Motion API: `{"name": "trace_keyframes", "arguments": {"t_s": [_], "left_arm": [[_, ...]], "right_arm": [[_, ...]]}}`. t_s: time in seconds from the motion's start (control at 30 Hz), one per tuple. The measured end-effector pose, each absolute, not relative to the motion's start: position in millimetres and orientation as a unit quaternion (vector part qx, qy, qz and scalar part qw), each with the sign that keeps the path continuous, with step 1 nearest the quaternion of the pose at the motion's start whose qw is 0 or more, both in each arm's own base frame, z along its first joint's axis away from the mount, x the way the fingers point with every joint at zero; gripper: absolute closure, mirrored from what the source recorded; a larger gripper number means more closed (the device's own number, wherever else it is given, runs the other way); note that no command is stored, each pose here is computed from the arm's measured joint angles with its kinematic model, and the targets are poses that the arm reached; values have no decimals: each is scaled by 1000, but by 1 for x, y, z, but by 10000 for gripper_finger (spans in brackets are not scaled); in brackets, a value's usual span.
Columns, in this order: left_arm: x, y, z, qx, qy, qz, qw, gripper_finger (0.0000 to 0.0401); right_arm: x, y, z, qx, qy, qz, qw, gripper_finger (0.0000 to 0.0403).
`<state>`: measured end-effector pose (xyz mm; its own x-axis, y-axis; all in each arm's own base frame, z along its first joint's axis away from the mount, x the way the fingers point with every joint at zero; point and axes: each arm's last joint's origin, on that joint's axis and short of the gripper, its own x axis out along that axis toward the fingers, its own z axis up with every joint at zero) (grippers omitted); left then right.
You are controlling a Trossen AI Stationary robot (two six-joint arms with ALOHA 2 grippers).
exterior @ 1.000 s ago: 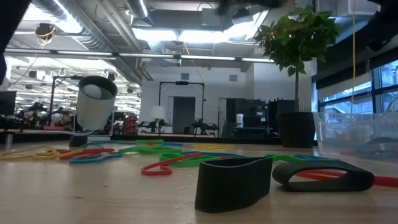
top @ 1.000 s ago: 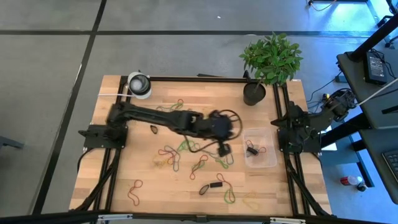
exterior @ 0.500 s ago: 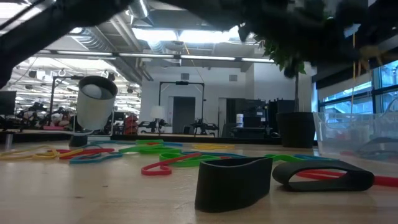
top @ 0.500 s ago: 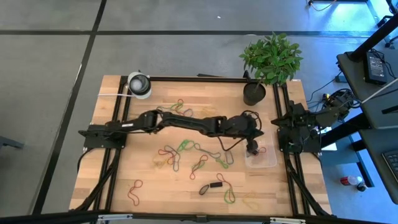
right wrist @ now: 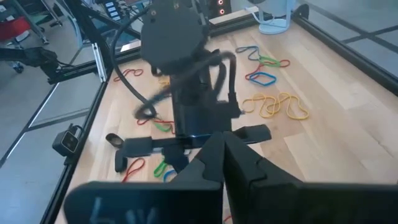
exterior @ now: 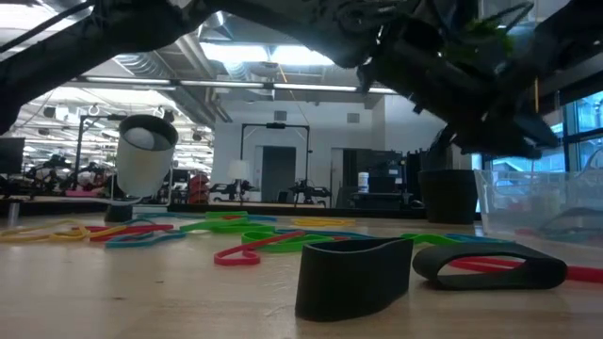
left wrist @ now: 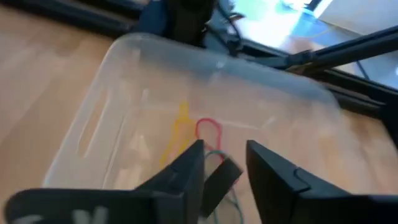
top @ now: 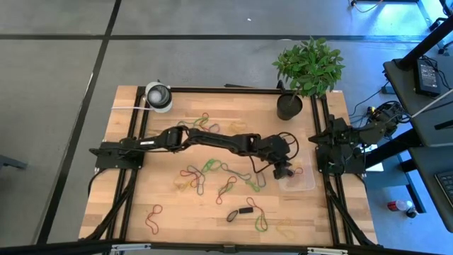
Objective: Pick and place rubber bands into bin
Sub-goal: Put the green rubber band into the transparent bin
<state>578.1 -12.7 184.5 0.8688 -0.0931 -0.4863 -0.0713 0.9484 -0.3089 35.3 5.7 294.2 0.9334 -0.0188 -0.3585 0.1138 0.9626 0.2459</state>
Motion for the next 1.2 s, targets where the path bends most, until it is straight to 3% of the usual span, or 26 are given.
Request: {"name": "trace_keyframes", "arguments": {"t_s": [0.13, 0.27, 0.4, 0.53, 0.9, 1.2], "left_arm": [[573, -14, 212, -149, 280, -14, 948, 263], [547, -17, 246, -122, 322, 44, 938, 275], [523, -30, 275, -24, 359, 89, 929, 321], [512, -42, 293, 20, 363, 31, 931, 389], [501, -51, 284, 36, 430, -29, 902, 399], [482, -50, 262, 47, 490, -52, 869, 399]], "right_arm": [[35, 6, 295, 143, 177, -35, 973, 400], [38, 7, 296, 152, 173, -35, 973, 399], [51, 18, 291, 133, 179, -34, 974, 401], [69, 31, 285, 122, 194, -38, 973, 401], [125, 73, 279, 78, 204, -35, 975, 402], [152, 92, 268, 138, 208, -56, 967, 402]]}}
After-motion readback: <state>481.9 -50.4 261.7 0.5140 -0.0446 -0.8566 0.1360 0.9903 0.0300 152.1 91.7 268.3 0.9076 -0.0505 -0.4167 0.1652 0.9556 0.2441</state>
